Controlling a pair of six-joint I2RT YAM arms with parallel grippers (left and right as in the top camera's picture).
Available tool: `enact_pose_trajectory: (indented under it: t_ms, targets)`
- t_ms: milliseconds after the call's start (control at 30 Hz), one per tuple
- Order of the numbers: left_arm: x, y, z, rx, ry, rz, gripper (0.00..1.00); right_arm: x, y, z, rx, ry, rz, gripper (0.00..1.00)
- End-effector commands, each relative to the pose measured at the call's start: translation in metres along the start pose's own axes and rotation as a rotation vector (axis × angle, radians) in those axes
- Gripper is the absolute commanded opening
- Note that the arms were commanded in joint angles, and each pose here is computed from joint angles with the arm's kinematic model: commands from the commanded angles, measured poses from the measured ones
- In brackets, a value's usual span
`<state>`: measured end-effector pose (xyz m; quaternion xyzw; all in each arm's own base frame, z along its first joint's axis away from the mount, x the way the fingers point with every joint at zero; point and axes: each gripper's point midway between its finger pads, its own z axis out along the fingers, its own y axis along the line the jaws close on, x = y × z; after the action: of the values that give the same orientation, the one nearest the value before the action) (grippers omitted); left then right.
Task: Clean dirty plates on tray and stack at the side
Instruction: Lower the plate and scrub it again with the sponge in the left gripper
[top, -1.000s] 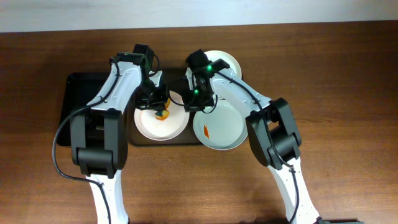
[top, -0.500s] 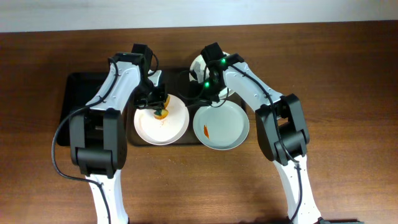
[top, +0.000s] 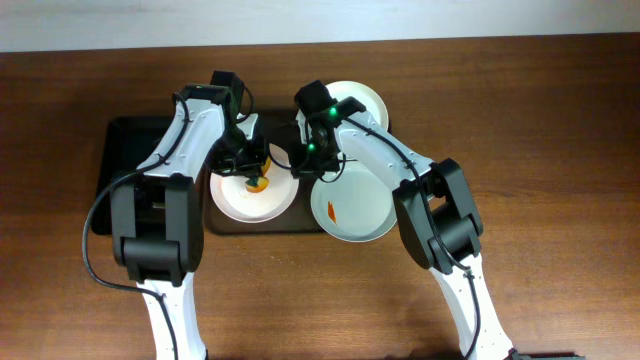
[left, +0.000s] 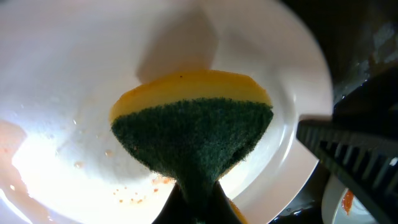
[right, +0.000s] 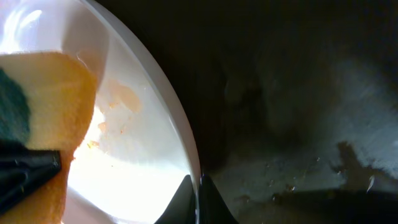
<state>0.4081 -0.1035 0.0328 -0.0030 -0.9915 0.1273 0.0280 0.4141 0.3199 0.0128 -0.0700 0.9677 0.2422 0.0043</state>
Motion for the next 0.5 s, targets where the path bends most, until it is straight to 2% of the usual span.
enact_pose_trajectory:
  t_ms: [0, 167, 233, 300, 367, 467]
  targets:
    - [0.011, 0.0, 0.011, 0.003, 0.022, 0.018, 0.01, -0.007, -0.009, 0.0, 0.022, -0.023, 0.035, 0.04]
    - [0.024, 0.002, 0.049, -0.027, 0.027, 0.053, 0.01, -0.008, -0.009, 0.0, 0.021, -0.024, 0.035, 0.04]
    - [0.019, 0.033, 0.046, -0.204, 0.0, 0.039, 0.01, -0.008, -0.009, 0.0, 0.021, -0.025, 0.034, 0.04]
    - [0.012, 0.068, 0.035, -0.415, -0.069, -0.111, 0.01, -0.007, -0.01, 0.0, 0.022, -0.023, 0.035, 0.04]
    - [0.007, 0.095, 0.019, -0.589, -0.139, -0.197, 0.01, -0.007, -0.01, 0.0, 0.023, -0.021, 0.035, 0.04]
    - [0.002, 0.119, -0.001, -0.765, -0.211, -0.238, 0.01, -0.006, -0.01, 0.0, 0.024, -0.019, 0.036, 0.04]
